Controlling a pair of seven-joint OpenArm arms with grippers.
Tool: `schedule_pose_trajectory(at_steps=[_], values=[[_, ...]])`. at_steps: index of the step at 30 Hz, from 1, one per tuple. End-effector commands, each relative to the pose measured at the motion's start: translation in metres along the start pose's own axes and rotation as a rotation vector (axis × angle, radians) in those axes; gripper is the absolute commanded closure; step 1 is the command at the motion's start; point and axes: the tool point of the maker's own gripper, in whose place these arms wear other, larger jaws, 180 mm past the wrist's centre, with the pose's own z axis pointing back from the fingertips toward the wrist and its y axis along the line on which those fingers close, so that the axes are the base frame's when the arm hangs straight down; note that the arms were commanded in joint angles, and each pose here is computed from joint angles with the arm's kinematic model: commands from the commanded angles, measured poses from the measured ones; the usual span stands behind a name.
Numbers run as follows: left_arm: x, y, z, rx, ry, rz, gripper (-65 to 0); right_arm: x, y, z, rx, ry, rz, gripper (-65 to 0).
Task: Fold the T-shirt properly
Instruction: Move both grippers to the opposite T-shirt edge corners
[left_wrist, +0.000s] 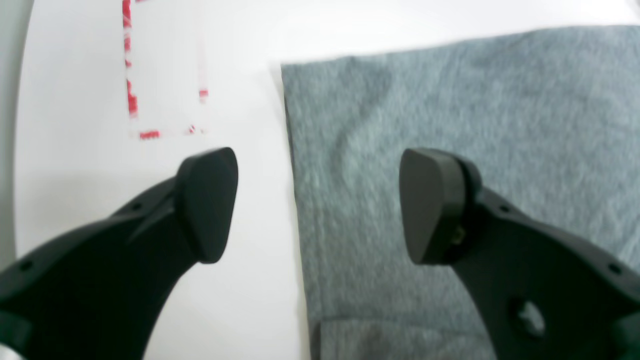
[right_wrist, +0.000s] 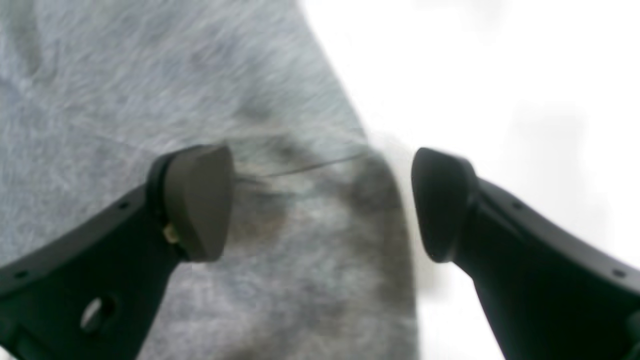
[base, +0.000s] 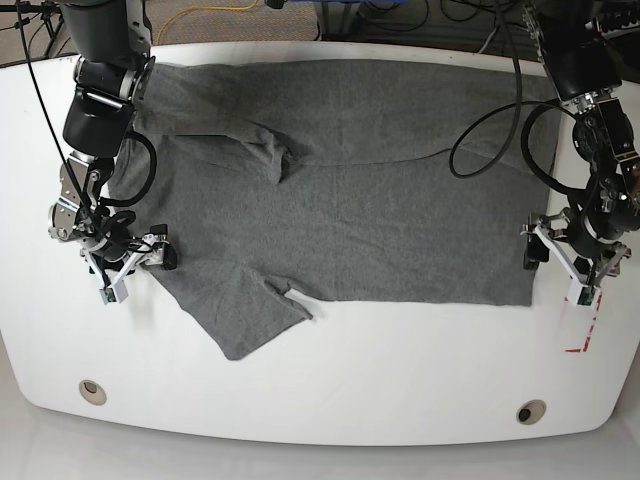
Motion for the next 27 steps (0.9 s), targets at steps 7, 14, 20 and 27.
schedule_pose_trajectory(at_steps=[7,14,20,27], values=[[0.008,0.005,0.005,0.012,-0.032,-0.01,-47.8,0.025,-0.018,0.006,-0.019,-0.093,-0.024,-53.3],[0.009,0.006,0.006,0.013,-0.036,-0.009,-47.8,0.014,-0.016,0.001,-0.008,-0.085,-0.047,-53.1],[0.011,0.007,0.006,0.015,-0.041,-0.007,-47.8,-0.001,-0.001,-0.007,0.019,-0.063,-0.062,-48.8],[0.022,0.01,0.006,0.023,-0.063,-0.004,-47.8,-0.004,0.011,-0.013,0.041,-0.06,-0.069,-30.9]])
